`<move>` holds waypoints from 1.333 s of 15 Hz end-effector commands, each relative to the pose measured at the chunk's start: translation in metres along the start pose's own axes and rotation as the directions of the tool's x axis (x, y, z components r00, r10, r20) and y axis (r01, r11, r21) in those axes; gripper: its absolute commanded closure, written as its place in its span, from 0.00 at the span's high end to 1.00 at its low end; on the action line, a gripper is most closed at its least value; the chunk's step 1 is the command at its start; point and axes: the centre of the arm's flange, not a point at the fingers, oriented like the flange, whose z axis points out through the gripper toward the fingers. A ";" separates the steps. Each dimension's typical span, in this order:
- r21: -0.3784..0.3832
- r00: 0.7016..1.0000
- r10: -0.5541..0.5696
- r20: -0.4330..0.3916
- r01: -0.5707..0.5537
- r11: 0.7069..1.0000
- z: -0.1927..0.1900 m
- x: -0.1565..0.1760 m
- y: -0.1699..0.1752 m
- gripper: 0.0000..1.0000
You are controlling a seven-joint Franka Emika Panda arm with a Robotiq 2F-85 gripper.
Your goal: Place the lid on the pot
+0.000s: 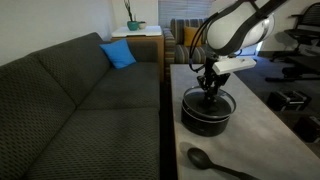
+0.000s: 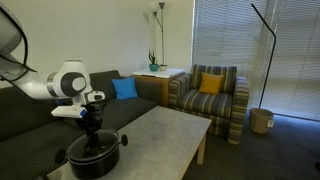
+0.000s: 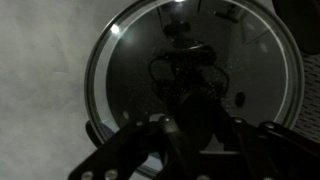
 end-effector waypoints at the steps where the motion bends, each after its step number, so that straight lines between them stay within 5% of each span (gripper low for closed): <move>1: 0.065 0.999 -0.046 0.001 0.046 0.997 0.008 0.018 0.004 0.14; 6: 0.082 0.998 -0.052 0.029 0.050 0.995 0.028 0.024 0.011 0.14; 20: -0.053 0.985 0.044 0.168 -0.035 0.998 0.077 0.037 0.005 0.14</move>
